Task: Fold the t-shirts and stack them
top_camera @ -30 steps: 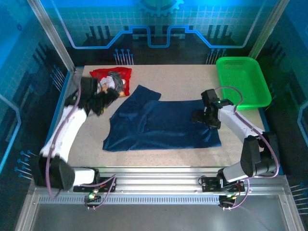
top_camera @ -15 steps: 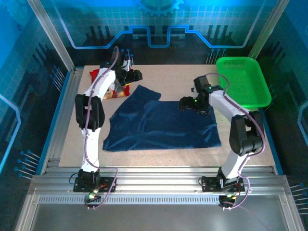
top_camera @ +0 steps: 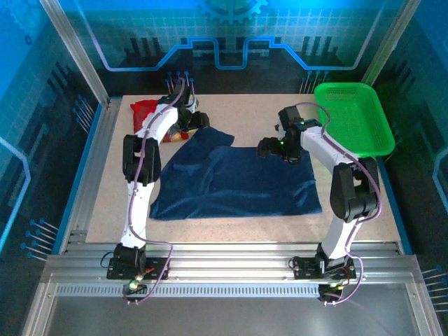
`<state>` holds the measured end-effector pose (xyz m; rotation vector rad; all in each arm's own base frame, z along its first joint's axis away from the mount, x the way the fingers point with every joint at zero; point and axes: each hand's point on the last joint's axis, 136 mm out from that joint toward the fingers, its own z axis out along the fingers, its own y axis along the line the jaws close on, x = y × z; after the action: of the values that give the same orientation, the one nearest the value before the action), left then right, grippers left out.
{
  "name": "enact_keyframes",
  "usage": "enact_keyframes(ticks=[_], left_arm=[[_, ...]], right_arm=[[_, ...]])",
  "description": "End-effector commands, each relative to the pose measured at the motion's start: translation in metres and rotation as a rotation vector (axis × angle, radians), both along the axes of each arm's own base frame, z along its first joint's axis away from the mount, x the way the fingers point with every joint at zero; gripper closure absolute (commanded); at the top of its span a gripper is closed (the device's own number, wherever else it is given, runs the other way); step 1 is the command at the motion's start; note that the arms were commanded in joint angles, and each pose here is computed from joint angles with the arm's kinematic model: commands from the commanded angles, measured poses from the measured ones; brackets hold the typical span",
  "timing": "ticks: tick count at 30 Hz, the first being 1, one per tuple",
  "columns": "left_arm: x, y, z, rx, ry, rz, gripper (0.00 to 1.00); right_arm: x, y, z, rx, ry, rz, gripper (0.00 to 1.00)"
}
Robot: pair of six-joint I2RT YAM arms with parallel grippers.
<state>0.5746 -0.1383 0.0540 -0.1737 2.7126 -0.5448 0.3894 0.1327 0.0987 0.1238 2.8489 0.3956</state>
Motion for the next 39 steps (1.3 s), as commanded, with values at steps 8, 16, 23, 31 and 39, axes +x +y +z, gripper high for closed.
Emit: enact_keyframes(ticks=[8, 16, 23, 31, 39], left_arm=[[0.021, 0.000, -0.027, 0.084, -0.037, 0.001, 0.43], [0.023, 0.006, -0.041, 0.163, -0.043, -0.003, 0.44], [0.029, -0.001, -0.041, 0.203, -0.078, -0.002, 0.42], [0.034, -0.007, -0.041, 0.197, -0.095, -0.008, 0.48], [0.035, -0.015, -0.042, 0.142, -0.091, -0.015, 0.85]], right_arm=[[-0.012, -0.007, 0.001, 0.026, 0.012, 0.020, 0.00], [-0.016, -0.009, -0.007, 0.037, 0.033, 0.022, 0.00], [-0.011, -0.007, -0.009, 0.044, 0.038, 0.036, 0.00], [-0.006, -0.008, -0.012, 0.049, 0.042, 0.033, 0.00], [0.005, -0.011, -0.005, 0.080, 0.020, 0.009, 0.00]])
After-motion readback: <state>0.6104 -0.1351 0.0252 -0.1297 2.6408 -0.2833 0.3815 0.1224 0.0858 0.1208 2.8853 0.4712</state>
